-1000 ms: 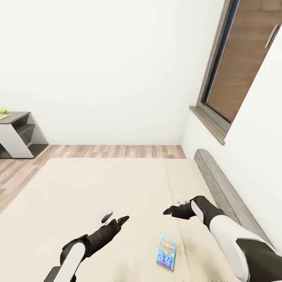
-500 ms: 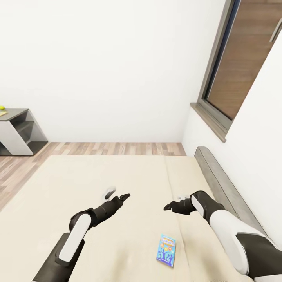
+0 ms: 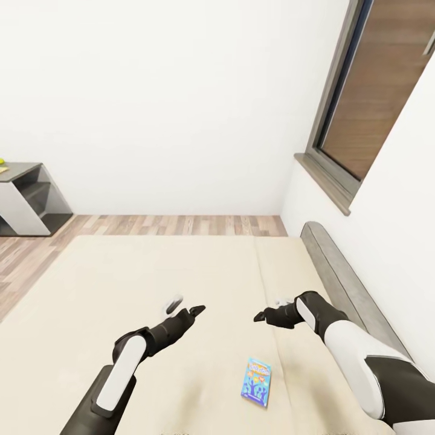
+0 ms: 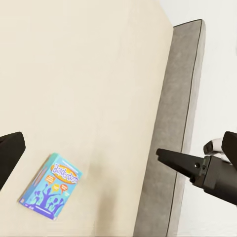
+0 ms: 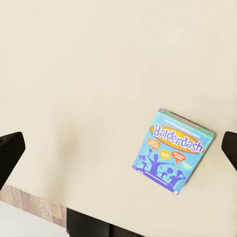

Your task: Put all the toys in the child's room - the three board games (two on the bed and one on the table), the two jigsaw puzzles on the table, and the tennis ball on the table - inside the toy box on the table in the child's room.

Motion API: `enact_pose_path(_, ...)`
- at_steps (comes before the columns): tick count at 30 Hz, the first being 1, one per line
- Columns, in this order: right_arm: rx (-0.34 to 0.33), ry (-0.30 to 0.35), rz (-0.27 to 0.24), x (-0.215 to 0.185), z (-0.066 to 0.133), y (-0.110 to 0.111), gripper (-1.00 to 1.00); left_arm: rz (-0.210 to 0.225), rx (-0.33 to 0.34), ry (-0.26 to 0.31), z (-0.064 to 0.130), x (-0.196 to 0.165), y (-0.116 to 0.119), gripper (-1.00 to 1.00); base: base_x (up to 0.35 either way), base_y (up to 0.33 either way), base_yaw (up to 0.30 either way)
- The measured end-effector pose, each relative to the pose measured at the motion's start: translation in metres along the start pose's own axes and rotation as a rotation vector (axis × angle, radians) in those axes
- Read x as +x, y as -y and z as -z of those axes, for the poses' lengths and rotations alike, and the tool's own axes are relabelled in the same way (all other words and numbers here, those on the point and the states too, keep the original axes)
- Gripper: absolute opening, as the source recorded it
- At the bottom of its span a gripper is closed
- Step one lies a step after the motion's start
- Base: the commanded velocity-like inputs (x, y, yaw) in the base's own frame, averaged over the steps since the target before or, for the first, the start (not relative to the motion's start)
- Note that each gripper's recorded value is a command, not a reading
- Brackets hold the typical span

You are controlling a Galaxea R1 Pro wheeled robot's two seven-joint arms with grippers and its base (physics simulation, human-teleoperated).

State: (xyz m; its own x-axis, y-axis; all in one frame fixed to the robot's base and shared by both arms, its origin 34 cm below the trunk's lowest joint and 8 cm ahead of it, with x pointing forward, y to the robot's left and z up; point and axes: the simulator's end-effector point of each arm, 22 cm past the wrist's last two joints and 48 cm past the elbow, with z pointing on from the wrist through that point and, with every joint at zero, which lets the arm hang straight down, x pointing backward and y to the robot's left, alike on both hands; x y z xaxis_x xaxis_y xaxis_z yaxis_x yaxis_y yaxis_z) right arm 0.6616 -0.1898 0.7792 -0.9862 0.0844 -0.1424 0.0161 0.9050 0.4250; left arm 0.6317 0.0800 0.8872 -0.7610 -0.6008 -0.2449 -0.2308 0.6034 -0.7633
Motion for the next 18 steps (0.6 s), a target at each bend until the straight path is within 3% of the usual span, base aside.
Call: enact_pose_path(18,0.002,-0.027,-0.012,0.009,-0.013,0.006,1.0,0.015,-0.022,-0.027,-0.008,0.013,-0.016,1.0,0.0,0.0,0.0)
